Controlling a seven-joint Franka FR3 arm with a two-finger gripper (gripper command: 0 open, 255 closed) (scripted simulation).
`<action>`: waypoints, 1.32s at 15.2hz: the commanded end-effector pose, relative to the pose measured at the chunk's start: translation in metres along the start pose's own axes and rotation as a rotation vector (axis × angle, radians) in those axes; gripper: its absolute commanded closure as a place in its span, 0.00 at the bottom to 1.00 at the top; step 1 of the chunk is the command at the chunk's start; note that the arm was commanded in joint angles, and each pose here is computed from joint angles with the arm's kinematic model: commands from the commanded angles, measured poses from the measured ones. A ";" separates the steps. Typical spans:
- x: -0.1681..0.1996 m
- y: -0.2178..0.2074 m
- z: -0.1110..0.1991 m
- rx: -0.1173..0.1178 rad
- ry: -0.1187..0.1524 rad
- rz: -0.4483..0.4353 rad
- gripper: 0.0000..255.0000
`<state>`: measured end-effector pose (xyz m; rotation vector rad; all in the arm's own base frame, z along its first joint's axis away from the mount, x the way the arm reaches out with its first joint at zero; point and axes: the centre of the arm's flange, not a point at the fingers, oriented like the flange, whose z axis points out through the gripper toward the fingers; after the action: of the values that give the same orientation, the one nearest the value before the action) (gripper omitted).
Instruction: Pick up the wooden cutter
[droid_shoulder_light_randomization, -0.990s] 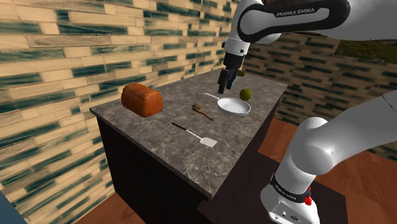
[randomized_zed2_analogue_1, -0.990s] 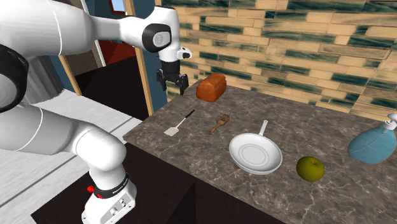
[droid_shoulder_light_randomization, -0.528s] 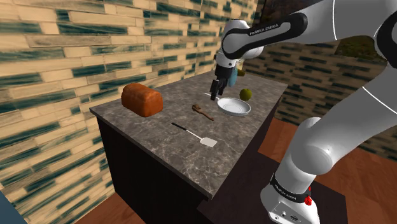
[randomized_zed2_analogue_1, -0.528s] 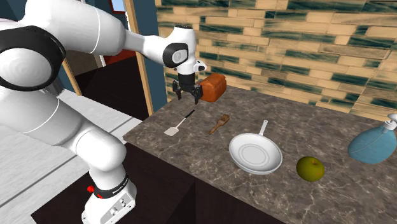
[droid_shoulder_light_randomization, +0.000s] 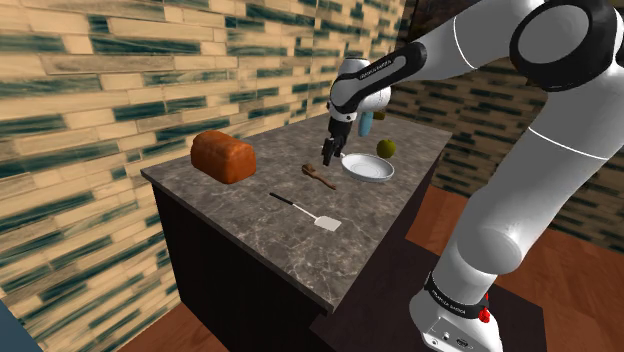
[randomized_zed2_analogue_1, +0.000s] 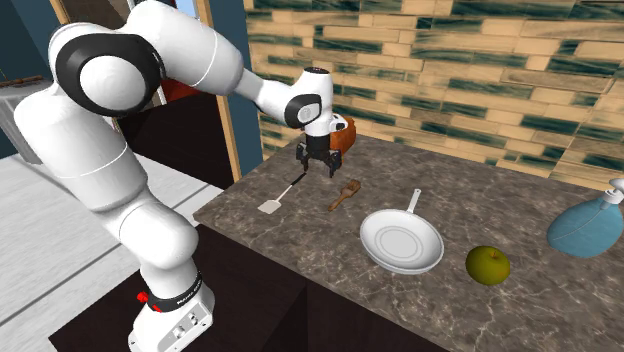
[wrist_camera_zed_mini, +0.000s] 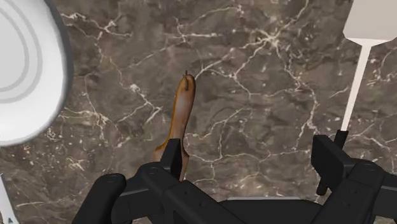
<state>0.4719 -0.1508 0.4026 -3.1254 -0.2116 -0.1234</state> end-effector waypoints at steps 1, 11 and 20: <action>0.010 0.014 0.021 -0.008 0.002 -0.005 0.00; 0.060 0.075 0.103 -0.037 0.008 -0.022 0.00; 0.057 0.076 0.138 -0.037 0.008 -0.022 1.00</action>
<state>0.5490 -0.2161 0.2705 -3.1595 -0.2467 -0.1413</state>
